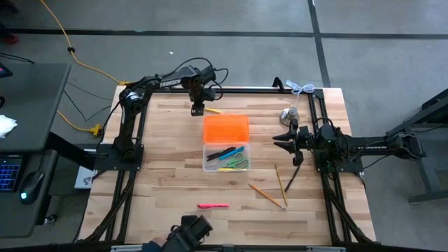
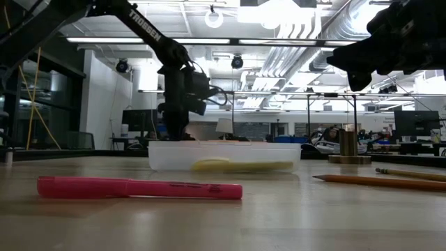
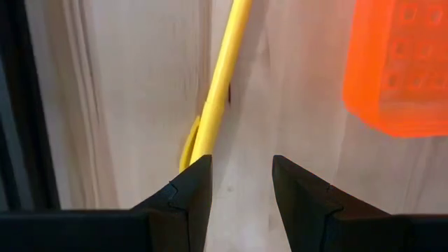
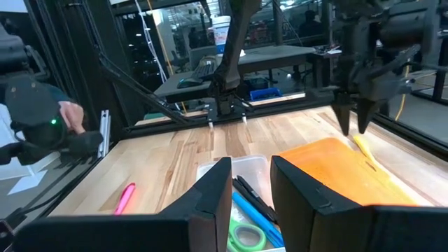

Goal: Pick & place school supplies into a supply box
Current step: Put the yellow pen into the orange supply box

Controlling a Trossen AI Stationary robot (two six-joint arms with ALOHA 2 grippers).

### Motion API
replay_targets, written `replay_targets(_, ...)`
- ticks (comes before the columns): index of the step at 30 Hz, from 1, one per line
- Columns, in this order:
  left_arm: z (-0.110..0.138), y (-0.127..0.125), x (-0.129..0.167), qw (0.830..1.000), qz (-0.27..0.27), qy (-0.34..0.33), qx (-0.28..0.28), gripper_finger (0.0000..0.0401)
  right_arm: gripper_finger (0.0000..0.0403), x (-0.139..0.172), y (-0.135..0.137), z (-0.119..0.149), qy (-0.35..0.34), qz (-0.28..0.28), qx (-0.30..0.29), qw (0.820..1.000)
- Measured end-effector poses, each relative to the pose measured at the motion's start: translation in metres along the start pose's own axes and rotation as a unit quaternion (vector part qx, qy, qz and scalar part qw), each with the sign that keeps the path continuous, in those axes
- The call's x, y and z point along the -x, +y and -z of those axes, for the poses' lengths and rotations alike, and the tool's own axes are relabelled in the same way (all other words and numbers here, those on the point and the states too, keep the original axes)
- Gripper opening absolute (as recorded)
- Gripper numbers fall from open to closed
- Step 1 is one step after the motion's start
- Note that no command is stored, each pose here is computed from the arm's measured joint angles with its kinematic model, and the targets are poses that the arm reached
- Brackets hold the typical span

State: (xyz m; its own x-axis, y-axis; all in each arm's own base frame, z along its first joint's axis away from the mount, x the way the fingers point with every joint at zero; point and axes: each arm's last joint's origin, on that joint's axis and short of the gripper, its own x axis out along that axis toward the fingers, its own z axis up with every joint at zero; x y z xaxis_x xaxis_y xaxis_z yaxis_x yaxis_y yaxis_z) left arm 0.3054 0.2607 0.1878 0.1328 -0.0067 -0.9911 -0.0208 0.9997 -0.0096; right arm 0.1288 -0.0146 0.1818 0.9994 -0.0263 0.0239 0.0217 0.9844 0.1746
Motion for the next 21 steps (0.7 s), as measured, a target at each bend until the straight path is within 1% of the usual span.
replay_targets(4,0.0029,-0.0004,-0.0090,1.000,-0.011,0.006,0.000,0.0179,0.0078,0.0000,-0.0006,-0.0001,-0.002,0.010,0.001,1.000)
replay_targets(11,-0.0007,0.0039,-0.0102,0.999,-0.043,-0.008,-0.002,0.0179,0.0078,0.0000,-0.0010,-0.0002,-0.003,0.017,0.001,1.000)
replay_targets(21,-0.0042,0.0016,-0.0105,0.998,-0.043,-0.016,-0.037,0.0179,0.0078,0.0000,-0.0013,-0.0003,-0.004,0.022,0.001,1.000)
